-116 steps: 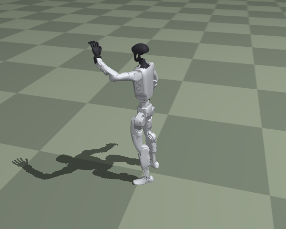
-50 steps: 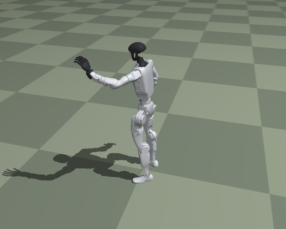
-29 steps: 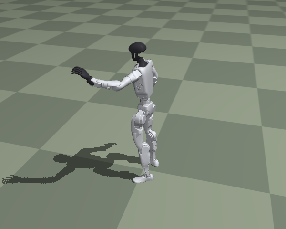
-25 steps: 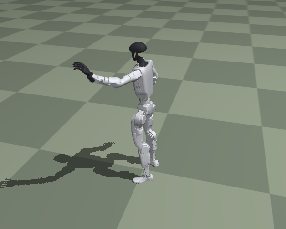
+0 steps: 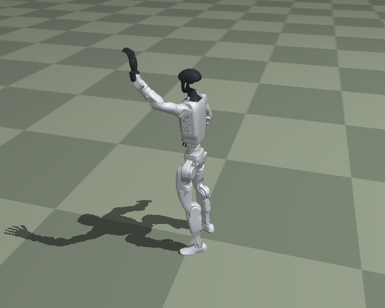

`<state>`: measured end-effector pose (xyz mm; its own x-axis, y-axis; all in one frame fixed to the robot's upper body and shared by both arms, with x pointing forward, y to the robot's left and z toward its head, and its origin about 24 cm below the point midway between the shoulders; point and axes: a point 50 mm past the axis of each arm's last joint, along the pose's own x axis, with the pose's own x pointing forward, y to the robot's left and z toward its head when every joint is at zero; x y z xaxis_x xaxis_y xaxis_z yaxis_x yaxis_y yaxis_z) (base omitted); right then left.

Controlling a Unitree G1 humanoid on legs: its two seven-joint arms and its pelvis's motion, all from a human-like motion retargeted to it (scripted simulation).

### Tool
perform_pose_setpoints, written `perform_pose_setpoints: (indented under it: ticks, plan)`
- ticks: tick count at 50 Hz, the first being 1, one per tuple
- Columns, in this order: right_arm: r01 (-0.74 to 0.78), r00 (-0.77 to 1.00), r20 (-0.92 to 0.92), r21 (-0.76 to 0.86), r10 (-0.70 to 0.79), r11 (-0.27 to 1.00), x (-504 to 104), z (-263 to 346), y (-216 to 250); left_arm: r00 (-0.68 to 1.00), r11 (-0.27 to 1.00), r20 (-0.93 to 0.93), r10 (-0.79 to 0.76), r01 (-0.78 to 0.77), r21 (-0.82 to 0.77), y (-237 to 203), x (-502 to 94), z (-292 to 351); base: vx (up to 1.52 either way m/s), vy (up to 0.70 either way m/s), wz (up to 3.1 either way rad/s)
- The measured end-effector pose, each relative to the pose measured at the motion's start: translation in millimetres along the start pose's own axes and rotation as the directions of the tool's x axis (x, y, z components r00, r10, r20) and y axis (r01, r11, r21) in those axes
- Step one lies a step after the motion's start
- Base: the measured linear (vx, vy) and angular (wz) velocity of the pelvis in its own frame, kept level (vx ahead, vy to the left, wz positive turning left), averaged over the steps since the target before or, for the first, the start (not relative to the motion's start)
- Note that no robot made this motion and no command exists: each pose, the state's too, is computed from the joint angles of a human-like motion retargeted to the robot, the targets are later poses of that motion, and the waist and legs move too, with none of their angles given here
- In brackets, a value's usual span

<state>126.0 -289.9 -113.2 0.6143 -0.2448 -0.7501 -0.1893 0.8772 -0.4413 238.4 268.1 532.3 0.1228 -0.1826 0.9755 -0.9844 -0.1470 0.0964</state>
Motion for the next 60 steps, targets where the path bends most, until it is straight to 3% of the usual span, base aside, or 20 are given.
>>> perform_pose_setpoints:
  ticks: [4, 10, 13, 16, 23, 25, 28, 37, 44, 48, 53, 57, 60]
  plan:
    - [-0.003, 1.0, -0.015, 0.02, 0.003, 1.0, 1.0, -1.0, 5.2, 0.997, 0.993, 0.017, 0.075, -0.074, -0.088, 3.6, 17.0, 26.8, 0.0, 0.0, 0.0]
    - [-0.041, 0.998, -0.045, 0.02, 0.042, 0.999, -0.6, -8.3, 16.9, 0.928, 0.989, 0.368, 0.052, 0.004, -0.151, -4.7, 12.3, 104.0, 0.0, 0.0, 0.0]
    - [-0.063, 0.997, -0.048, 0.017, 0.064, 0.998, -1.1, -9.5, 20.9, 0.896, 0.993, 0.442, 0.032, 0.023, -0.118, -6.5, 9.2, 115.6, 0.0, 0.0, 0.0]
    - [-0.06, 0.997, -0.044, 0.029, 0.061, 0.998, -0.8, -8.5, 20.8, 0.935, 0.996, 0.354, 0.027, 0.004, -0.087, -8.4, 13.4, 95.5, -0.01, -0.03, -0.23]
    - [0.007, 0.998, -0.07, 0.093, 0.0, 0.996, -2.0, -13.6, 14.6, 0.992, 0.98, -0.099, 0.079, -0.095, -0.173, 2.3, 28.9, 29.0, -0.01, -0.03, -0.22]
    - [0.018, 0.996, -0.091, 0.103, -0.009, 0.995, -3.7, -18.9, 14.5, 0.988, 0.966, -0.099, 0.12, -0.139, -0.22, 7.5, 33.2, 36.6, 0.0, 0.0, 0.0]
    - [0.0, 0.992, -0.125, 0.096, 0.012, 0.995, -6.3, -27.4, 18.4, 0.983, 0.938, 0.049, 0.174, -0.151, -0.312, 13.6, 36.1, 75.1, 0.0, 0.0, 0.0]
    - [-0.066, 0.985, -0.155, 0.047, 0.073, 0.997, -6.1, -29.8, 32.2, 0.813, 0.786, 0.534, 0.232, 0.167, -0.595, 24.3, -20.5, 195.3, 0.0, 0.01, 0.14]
    - [-0.027, 0.997, -0.072, 0.053, 0.031, 0.998, -1.4, -10.4, 30.7, 0.724, 0.739, 0.685, 0.079, 0.419, -0.528, -2.3, -83.7, 193.7, 0.0, 0.0, 0.0]
    - [-0.008, 0.999, -0.032, 0.054, 0.01, 0.999, -0.2, -2.1, 28.5, 0.8, 0.79, 0.6, -0.006, 0.371, -0.488, -20.4, -84.3, 160.5, 0.0, 0.0, 0.0]
    - [0.009, 1.0, -0.029, 0.051, -0.007, 0.999, -0.1, -1.5, 26.1, 0.949, 0.81, 0.305, 0.085, 0.113, -0.575, -20.0, -53.2, 119.5, 0.0, 0.0, 0.0]
    - [0.003, 0.998, -0.067, 0.051, 0.0, 0.999, 0.1, -6.1, 26.6, 0.993, 0.695, 0.006, 0.114, -0.076, -0.716, -16.7, -29.2, 101.9, 0.0, 0.02, 0.14]
    - [-0.003, 0.995, -0.096, 0.052, 0.008, 0.999, 0.3, -9.3, 28.1, 0.992, 0.572, -0.095, 0.081, -0.124, -0.81, -16.0, -21.8, 108.7, 0.0, 0.02, 0.13]
